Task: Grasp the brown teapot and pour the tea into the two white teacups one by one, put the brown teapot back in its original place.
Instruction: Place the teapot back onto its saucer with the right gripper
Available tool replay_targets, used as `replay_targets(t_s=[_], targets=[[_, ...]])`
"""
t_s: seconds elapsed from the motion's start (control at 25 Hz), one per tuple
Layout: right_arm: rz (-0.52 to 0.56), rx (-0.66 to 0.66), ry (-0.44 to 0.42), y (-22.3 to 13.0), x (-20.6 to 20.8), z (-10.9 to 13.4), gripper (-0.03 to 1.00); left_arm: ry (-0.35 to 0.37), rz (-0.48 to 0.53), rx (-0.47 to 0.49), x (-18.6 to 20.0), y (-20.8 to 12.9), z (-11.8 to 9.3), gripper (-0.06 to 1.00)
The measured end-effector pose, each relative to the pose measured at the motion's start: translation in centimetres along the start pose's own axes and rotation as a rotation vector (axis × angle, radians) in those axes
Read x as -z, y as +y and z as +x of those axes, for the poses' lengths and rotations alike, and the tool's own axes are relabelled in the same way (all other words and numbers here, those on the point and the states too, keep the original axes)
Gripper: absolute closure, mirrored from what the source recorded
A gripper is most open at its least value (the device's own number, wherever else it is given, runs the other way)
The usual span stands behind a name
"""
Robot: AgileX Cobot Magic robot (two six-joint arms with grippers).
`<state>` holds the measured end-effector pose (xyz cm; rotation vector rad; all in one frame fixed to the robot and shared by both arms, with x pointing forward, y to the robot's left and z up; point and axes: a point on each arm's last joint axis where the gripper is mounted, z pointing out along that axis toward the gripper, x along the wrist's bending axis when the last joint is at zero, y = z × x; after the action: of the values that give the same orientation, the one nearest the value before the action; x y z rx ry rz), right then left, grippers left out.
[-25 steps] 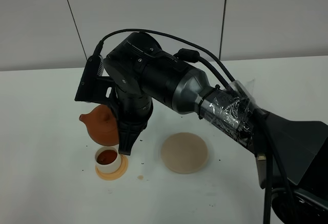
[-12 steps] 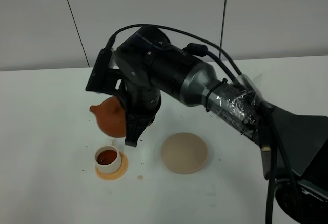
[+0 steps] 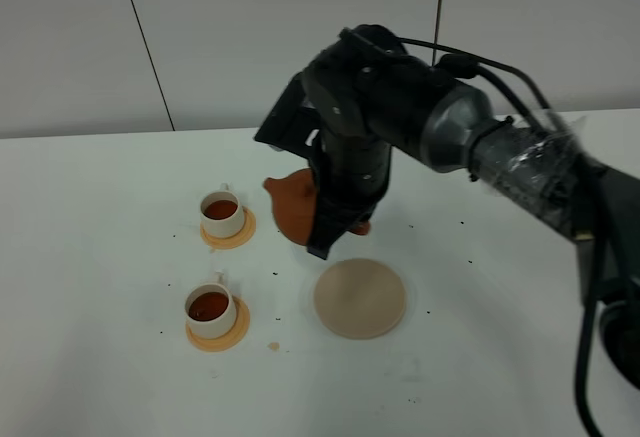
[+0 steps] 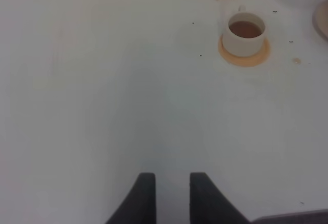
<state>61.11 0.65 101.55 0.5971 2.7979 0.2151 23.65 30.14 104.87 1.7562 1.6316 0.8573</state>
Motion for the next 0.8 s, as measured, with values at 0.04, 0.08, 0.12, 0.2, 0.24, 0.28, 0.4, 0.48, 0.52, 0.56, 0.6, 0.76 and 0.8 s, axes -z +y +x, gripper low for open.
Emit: replay_targets(t_s=[0.04, 0.08, 0.12, 0.2, 0.24, 0.28, 0.4, 0.48, 0.52, 0.56, 0.6, 0.76, 0.8], targets=[[0.01, -0.016, 0.003, -0.5, 0.3, -0.1, 0.87, 0.0, 0.0, 0.0, 0.0, 0.0, 0.0, 0.71], [0.017, -0.03, 0.005, -1.0, 0.7, 0.0, 0.87, 0.0, 0.0, 0.0, 0.0, 0.0, 0.0, 0.71], [0.023, -0.049, 0.004, -1.3, 0.9, -0.1, 0.87, 0.0, 0.0, 0.0, 0.0, 0.0, 0.0, 0.71], [0.035, -0.076, 0.006, -2.1, 1.4, 0.0, 0.87, 0.0, 0.0, 0.0, 0.0, 0.0, 0.0, 0.71], [0.043, -0.089, 0.007, -2.4, 1.4, 0.1, 0.87, 0.0, 0.0, 0.0, 0.0, 0.0, 0.0, 0.71], [0.054, -0.097, 0.01, -2.7, 1.4, 0.2, 0.87, 0.0, 0.0, 0.0, 0.0, 0.0, 0.0, 0.71], [0.09, -0.119, 0.025, -3.4, 0.7, 0.7, 0.87, 0.0, 0.0, 0.0, 0.0, 0.0, 0.0, 0.71], [0.113, -0.124, 0.045, -3.8, 0.1, 1.0, 0.87, 0.0, 0.0, 0.0, 0.0, 0.0, 0.0, 0.71], [0.122, -0.126, 0.053, -3.9, -0.2, 1.2, 0.87, 0.0, 0.0, 0.0, 0.0, 0.0, 0.0, 0.71], [0.131, -0.13, 0.065, -4.1, -0.4, 1.4, 0.87, 0.0, 0.0, 0.0, 0.0, 0.0, 0.0, 0.71], [0.132, -0.133, 0.076, -4.2, -0.7, 1.6, 0.87, 0.0, 0.0, 0.0, 0.0, 0.0, 0.0, 0.71], [0.083, -0.147, 0.095, -4.1, -1.8, 2.1, 0.87, 0.0, 0.0, 0.0, 0.0, 0.0, 0.0, 0.71], [0.074, -0.152, 0.101, -4.1, -2.0, 2.2, 0.87, 0.0, 0.0, 0.0, 0.0, 0.0, 0.0, 0.71]])
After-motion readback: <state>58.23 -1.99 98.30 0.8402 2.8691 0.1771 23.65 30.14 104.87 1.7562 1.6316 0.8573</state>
